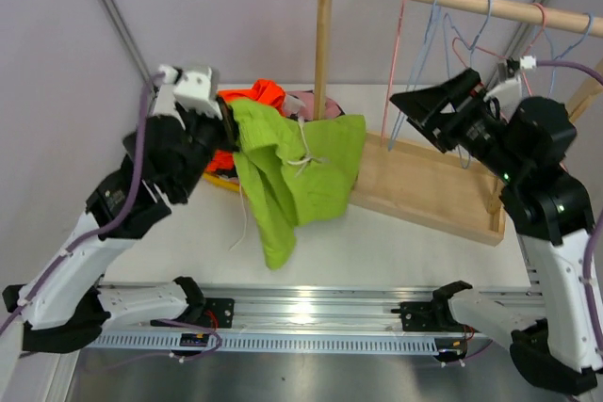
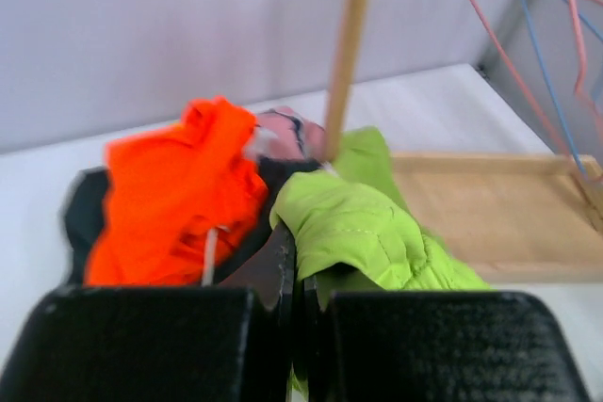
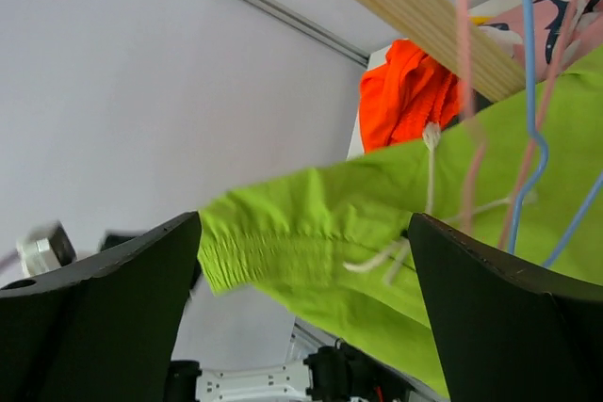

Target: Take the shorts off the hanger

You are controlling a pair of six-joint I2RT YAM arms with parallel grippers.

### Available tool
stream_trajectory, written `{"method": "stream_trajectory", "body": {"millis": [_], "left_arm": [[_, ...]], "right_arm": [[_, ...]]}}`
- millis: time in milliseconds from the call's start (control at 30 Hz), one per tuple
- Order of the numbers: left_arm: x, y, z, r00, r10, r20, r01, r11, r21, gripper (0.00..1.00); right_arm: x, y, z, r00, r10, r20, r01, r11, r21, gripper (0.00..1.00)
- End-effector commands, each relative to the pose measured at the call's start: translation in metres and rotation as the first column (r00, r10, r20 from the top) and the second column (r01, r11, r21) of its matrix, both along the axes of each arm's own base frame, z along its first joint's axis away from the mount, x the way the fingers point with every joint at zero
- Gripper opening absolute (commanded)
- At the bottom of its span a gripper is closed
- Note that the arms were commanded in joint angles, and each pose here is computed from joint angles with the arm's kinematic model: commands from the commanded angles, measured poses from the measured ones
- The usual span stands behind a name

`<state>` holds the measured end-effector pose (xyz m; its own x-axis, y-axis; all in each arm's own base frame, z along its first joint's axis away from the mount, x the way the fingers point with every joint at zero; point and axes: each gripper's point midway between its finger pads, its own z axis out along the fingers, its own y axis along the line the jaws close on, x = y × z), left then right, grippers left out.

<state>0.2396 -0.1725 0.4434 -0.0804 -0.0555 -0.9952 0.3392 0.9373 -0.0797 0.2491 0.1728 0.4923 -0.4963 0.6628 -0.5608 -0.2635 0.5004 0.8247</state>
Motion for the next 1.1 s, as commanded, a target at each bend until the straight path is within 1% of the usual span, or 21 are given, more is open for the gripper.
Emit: {"method": "stream_trajectory", "body": {"millis": [0, 33, 67, 100, 133, 200, 233, 267, 300, 400, 500, 600, 633, 700, 800, 867, 933, 967, 1000, 1033, 1067], "left_arm": [[0.018, 0.028, 0.082, 0.986, 0.047, 0.163, -0.046, 0.999, -0.005, 0.00], [0.033, 0.022, 0.079, 0.989, 0.050, 0.141, -0.054, 0.998, 0.024, 0.00], [0.036, 0.030, 0.101, 0.984, 0.062, 0.169, -0.062, 0.998, -0.005, 0.00], [0.041, 0.046, 0.124, 0.973, 0.109, 0.202, -0.103, 0.994, -0.038, 0.00], [0.062, 0.034, 0.112, 0.982, 0.095, 0.162, -0.098, 0.995, 0.008, 0.00], [0.063, 0.055, 0.160, 0.960, 0.147, 0.239, -0.138, 0.989, -0.055, 0.00], [0.061, 0.058, 0.180, 0.950, 0.147, 0.275, -0.129, 0.988, -0.084, 0.00], [0.091, 0.055, 0.167, 0.958, 0.162, 0.235, -0.154, 0.987, -0.052, 0.00], [0.084, 0.062, 0.195, 0.941, 0.171, 0.292, -0.146, 0.984, -0.107, 0.00], [0.120, 0.061, 0.195, 0.942, 0.171, 0.289, -0.132, 0.980, -0.149, 0.00], [0.149, 0.055, 0.194, 0.942, 0.132, 0.308, -0.079, 0.981, -0.180, 0.00], [0.165, 0.054, 0.205, 0.925, 0.131, 0.358, -0.060, 0.977, -0.203, 0.00], [0.179, 0.049, 0.198, 0.930, 0.119, 0.347, -0.048, 0.977, -0.206, 0.00], [0.191, 0.044, 0.196, 0.930, 0.104, 0.352, -0.026, 0.975, -0.219, 0.00], [0.219, 0.026, 0.166, 0.955, 0.049, 0.293, 0.011, 0.979, -0.202, 0.00], [0.235, 0.021, 0.142, 0.970, 0.044, 0.240, 0.003, 0.982, -0.191, 0.00], [0.257, 0.013, 0.085, 0.991, 0.038, 0.126, -0.017, 0.987, -0.163, 0.00], [0.249, 0.014, 0.097, 0.984, 0.040, 0.171, -0.009, 0.984, -0.175, 0.00], [0.263, 0.009, 0.036, 0.998, 0.034, 0.052, -0.026, 0.989, -0.146, 0.00], [0.261, 0.008, 0.030, 0.998, 0.028, 0.054, -0.020, 0.989, -0.150, 0.00], [0.254, 0.006, 0.038, 0.995, 0.021, 0.093, -0.006, 0.986, -0.165, 0.00]], "right_arm": [[-0.027, -0.014, -0.003, 0.999, -0.023, 0.039, 0.023, 1.000, -0.005, 0.99], [-0.032, -0.017, -0.006, 0.999, -0.032, 0.038, 0.032, 0.999, -0.011, 0.99], [-0.036, -0.021, -0.013, 0.999, -0.041, 0.031, 0.042, 0.999, -0.033, 0.99], [-0.040, -0.025, -0.016, 0.998, -0.051, 0.031, 0.052, 0.998, -0.043, 0.99], [-0.047, -0.031, -0.017, 0.997, -0.066, 0.039, 0.068, 0.996, -0.051, 0.99], [-0.052, -0.037, -0.026, 0.997, -0.078, 0.028, 0.080, 0.993, -0.088, 0.99], [-0.058, -0.041, -0.029, 0.996, -0.085, 0.030, 0.088, 0.992, -0.093, 0.99], [-0.060, -0.043, -0.034, 0.996, -0.091, 0.025, 0.094, 0.990, -0.108, 0.99], [-0.063, -0.045, -0.037, 0.995, -0.094, 0.025, 0.096, 0.989, -0.113, 0.99], [-0.071, -0.050, -0.051, 0.995, -0.101, 0.019, 0.102, 0.986, -0.131, 1.00], [-0.077, -0.050, -0.072, 0.996, -0.088, -0.004, 0.087, 0.986, -0.144, 0.99], [-0.081, -0.048, -0.090, 0.998, -0.066, -0.019, 0.063, 0.987, -0.146, 0.99], [-0.082, -0.047, -0.093, 0.998, -0.063, -0.024, 0.059, 0.988, -0.146, 0.99], [-0.083, -0.048, -0.102, 0.998, -0.062, -0.028, 0.057, 0.987, -0.148, 0.99], [-0.082, -0.049, -0.109, 0.997, -0.068, -0.029, 0.063, 0.986, -0.157, 0.99], [-0.081, -0.049, -0.110, 0.997, -0.069, -0.026, 0.064, 0.985, -0.162, 0.99], [-0.080, -0.048, -0.110, 0.998, -0.066, -0.026, 0.061, 0.985, -0.162, 1.00], [-0.080, -0.048, -0.108, 0.998, -0.066, -0.020, 0.062, 0.985, -0.160, 0.99], [-0.079, -0.048, -0.108, 0.998, -0.065, -0.018, 0.062, 0.985, -0.160, 0.99], [-0.079, -0.048, -0.106, 0.998, -0.065, -0.014, 0.062, 0.985, -0.158, 0.99], [-0.079, -0.048, -0.106, 0.998, -0.067, -0.013, 0.064, 0.986, -0.157, 0.99]]}}
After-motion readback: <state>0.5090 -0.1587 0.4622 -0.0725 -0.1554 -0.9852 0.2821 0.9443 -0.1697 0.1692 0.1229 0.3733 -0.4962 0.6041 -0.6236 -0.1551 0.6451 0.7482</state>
